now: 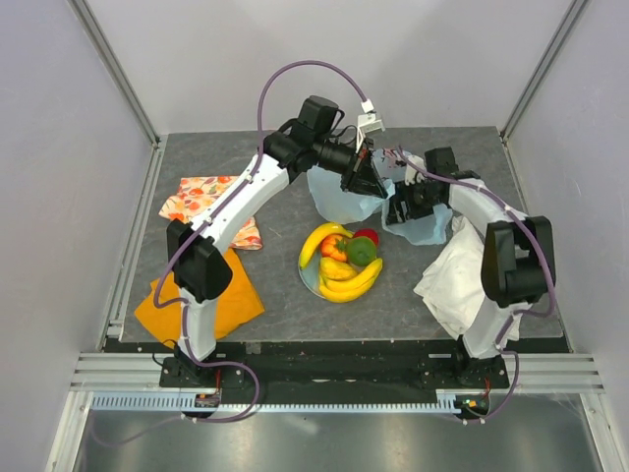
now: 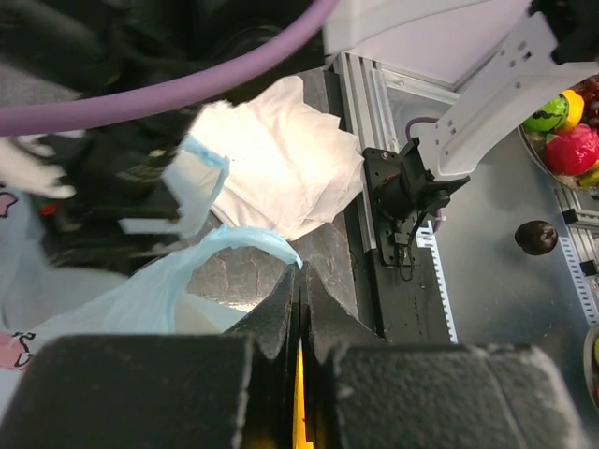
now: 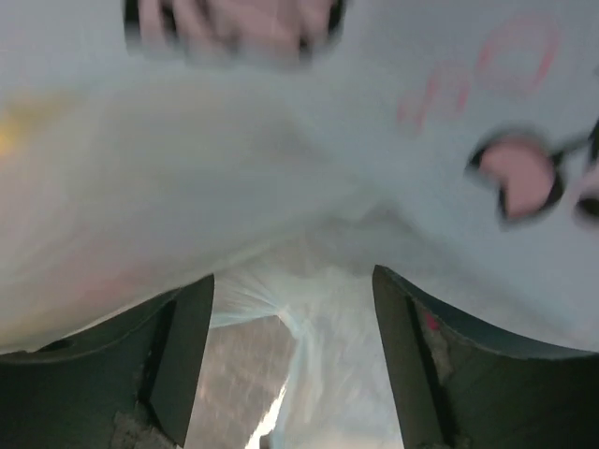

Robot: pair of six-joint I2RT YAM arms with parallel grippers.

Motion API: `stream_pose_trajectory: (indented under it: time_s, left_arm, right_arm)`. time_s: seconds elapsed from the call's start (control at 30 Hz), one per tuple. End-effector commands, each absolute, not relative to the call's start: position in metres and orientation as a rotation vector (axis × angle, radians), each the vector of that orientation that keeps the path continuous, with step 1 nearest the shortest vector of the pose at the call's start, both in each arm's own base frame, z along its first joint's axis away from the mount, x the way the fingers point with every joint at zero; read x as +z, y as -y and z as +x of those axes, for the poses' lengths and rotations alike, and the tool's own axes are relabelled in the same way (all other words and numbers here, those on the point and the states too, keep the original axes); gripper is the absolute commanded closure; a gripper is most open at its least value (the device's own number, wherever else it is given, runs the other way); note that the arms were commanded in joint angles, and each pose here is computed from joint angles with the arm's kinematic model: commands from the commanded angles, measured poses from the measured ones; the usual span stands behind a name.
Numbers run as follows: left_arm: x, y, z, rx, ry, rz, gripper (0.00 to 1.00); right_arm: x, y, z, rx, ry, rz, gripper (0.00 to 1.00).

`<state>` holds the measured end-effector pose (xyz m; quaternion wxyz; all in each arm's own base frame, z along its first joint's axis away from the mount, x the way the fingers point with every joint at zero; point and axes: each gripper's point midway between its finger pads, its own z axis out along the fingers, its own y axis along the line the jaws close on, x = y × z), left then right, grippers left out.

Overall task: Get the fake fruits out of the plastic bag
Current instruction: Adjust the plastic bag at the center of the board.

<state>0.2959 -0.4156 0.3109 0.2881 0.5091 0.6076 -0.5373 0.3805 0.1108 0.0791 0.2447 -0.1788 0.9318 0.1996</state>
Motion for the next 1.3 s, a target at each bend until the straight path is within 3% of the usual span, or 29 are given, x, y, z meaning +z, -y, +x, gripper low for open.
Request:
stream_pose_trajectory:
  time_s: [0.0, 0.13, 0.23, 0.4, 0.57, 0.67, 1.03, 1.27]
  left_arm:
    - [0.310, 0.417, 0.291, -1.477, -1.604, 1.382, 0.99]
    - [0.306, 0.423, 0.301, -1.447, -1.592, 1.385, 0.98]
    - [0.318, 0.430, 0.312, -1.412, -1.541, 1.388, 0.98]
    - [0.340, 0.436, 0.302, -1.463, -1.452, 1.421, 0.98]
    - [0.345, 0.424, 0.258, -1.578, -1.428, 1.495, 0.99]
    - [0.336, 0.418, 0.245, -1.545, -1.460, 1.503, 0.98]
    - [0.303, 0.436, 0.265, -1.516, -1.536, 1.492, 0.98]
    - [0.289, 0.446, 0.271, -1.530, -1.562, 1.485, 0.99]
  right_arm:
    - [0.111, -0.124, 0.445, 0.539, -2.392, -0.411, 0.22]
    - [0.096, -0.079, 0.448, 0.355, -2.467, -0.267, 0.21]
    - [0.087, -0.028, 0.417, 0.307, -2.590, -0.119, 0.22]
    - [0.126, 0.027, 0.330, 0.087, -2.644, -0.180, 0.22]
    - [0.176, 0.026, 0.229, 0.021, -2.683, -0.322, 0.22]
    - [0.193, 0.009, 0.203, 0.093, -2.586, -0.395, 0.19]
    - [0.170, 0.003, 0.327, 0.198, -2.484, -0.335, 0.14]
    - [0.141, -0.004, 0.376, 0.197, -2.505, -0.348, 0.13]
